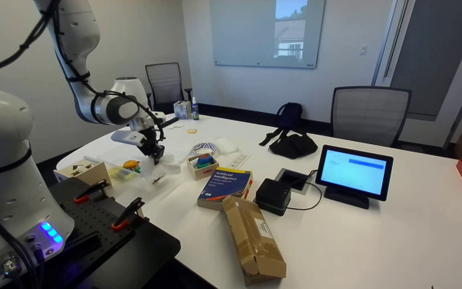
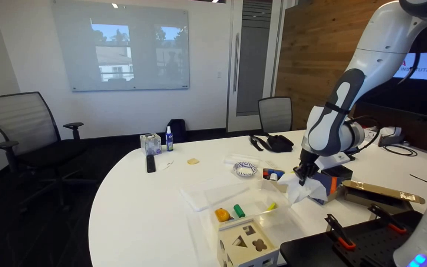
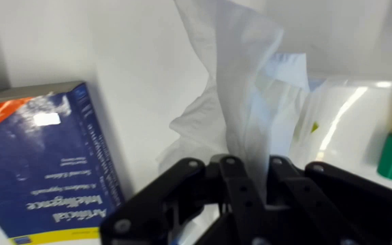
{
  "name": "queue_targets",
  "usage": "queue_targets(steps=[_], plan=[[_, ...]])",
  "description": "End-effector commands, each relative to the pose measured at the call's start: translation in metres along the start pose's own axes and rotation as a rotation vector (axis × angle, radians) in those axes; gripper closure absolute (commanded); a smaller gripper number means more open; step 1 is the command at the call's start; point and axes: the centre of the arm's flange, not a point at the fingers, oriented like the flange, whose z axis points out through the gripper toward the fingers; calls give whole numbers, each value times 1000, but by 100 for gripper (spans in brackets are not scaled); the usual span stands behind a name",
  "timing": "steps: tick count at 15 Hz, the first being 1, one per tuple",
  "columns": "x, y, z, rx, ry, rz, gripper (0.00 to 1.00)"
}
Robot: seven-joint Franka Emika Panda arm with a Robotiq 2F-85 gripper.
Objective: Use the white napkin to wipe the blue book.
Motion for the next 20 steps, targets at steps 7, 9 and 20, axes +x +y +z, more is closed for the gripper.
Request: queue_targets(steps=[7,9,20], plan=[[65,94,24,-165,139,335,98],[73,112,42,-217,195,383,98],[130,165,145,-257,276,565,98]])
